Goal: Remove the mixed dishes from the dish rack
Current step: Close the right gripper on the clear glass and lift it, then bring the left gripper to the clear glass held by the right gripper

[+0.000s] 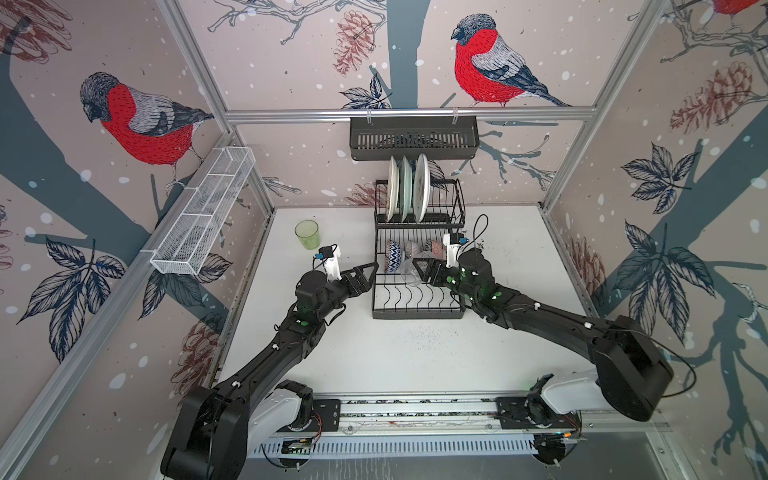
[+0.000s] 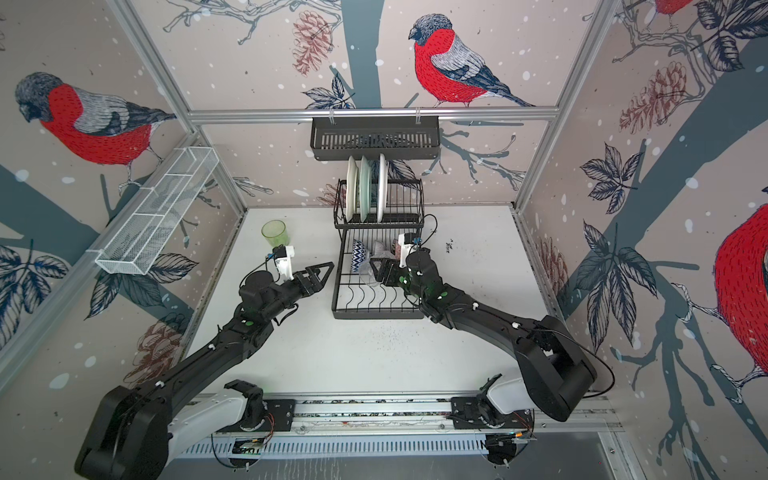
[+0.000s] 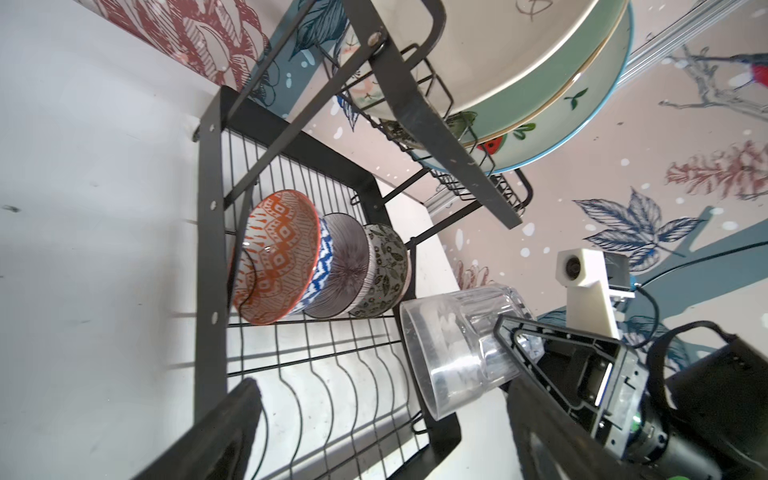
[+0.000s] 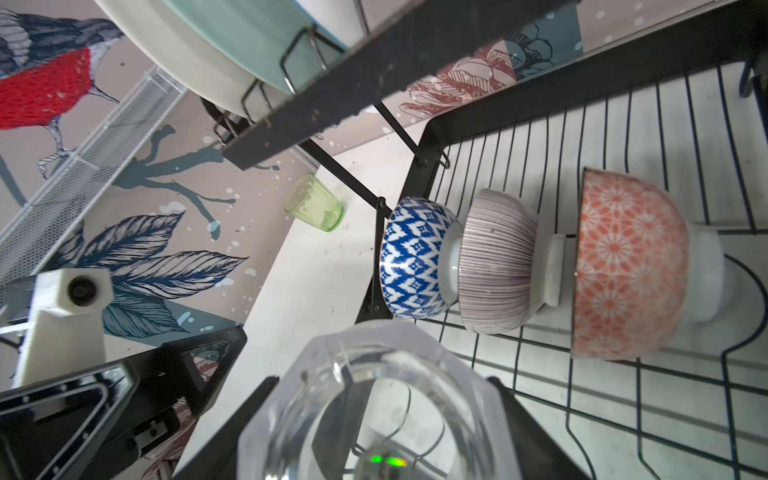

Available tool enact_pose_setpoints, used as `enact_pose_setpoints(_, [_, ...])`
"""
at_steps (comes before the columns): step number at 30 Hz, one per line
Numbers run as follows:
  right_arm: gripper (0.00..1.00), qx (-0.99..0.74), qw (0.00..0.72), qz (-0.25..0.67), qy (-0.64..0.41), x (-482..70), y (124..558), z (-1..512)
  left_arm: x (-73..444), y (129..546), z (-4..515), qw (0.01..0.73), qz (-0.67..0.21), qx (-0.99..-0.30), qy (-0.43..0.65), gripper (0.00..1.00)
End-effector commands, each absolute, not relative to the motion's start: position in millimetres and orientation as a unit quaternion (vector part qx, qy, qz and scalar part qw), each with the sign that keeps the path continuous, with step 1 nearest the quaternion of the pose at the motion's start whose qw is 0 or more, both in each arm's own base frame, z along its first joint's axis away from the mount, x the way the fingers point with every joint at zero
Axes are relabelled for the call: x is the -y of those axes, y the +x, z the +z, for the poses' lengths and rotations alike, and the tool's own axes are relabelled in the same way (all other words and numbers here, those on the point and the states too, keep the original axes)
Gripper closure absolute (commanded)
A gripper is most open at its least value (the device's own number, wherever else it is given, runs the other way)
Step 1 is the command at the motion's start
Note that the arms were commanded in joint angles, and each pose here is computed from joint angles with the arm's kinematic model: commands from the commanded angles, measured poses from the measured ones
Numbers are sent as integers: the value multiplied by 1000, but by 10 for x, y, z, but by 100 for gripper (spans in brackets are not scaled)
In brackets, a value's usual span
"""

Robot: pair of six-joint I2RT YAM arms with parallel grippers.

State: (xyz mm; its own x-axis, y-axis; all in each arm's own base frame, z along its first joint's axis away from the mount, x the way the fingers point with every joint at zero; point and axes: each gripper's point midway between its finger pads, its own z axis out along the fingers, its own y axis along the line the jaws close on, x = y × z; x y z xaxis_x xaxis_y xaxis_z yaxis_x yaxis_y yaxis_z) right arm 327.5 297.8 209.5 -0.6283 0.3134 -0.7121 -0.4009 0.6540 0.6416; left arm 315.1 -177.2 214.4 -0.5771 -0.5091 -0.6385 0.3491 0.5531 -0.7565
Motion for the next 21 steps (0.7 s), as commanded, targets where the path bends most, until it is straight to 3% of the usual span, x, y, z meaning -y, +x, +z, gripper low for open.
enact_pose_setpoints(1, [29, -766, 444, 464, -35, -3031, 3225, 2378, 1918, 3072, 2443, 454, -542, -706, -33, 10])
enact_pose_setpoints(21, [28, -722, 440, 532, -32, -2984, 3168, 2557, 2339, 3020, 2561, 401, -632, -663, -25, 25])
